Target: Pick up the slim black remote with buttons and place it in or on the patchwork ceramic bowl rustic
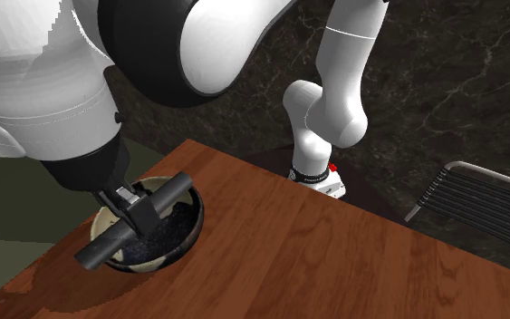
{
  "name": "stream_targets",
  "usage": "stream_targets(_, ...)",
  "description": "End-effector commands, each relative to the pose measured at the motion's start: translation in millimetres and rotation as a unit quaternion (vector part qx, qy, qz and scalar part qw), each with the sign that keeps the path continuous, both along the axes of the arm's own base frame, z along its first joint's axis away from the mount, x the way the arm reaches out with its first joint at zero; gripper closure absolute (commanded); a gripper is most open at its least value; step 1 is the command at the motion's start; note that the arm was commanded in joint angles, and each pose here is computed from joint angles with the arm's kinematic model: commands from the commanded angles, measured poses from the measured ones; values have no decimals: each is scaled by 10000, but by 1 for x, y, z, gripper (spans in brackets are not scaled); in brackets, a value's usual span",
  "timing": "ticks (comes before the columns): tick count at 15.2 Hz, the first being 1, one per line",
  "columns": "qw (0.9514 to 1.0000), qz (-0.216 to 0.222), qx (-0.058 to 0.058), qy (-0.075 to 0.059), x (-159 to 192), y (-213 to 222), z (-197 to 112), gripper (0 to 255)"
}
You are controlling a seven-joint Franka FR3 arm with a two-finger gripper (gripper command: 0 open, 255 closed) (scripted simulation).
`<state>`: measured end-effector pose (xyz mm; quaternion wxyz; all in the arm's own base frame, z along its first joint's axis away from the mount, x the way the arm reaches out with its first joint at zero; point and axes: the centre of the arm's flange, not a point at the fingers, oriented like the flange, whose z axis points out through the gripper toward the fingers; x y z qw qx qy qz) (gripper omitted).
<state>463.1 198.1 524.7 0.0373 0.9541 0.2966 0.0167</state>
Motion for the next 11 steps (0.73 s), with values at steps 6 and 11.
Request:
stream_targets(6,10000,0,0,0,-3,3,50,0)
stream_targets(11,10000,0,0,0,-3,3,50,0)
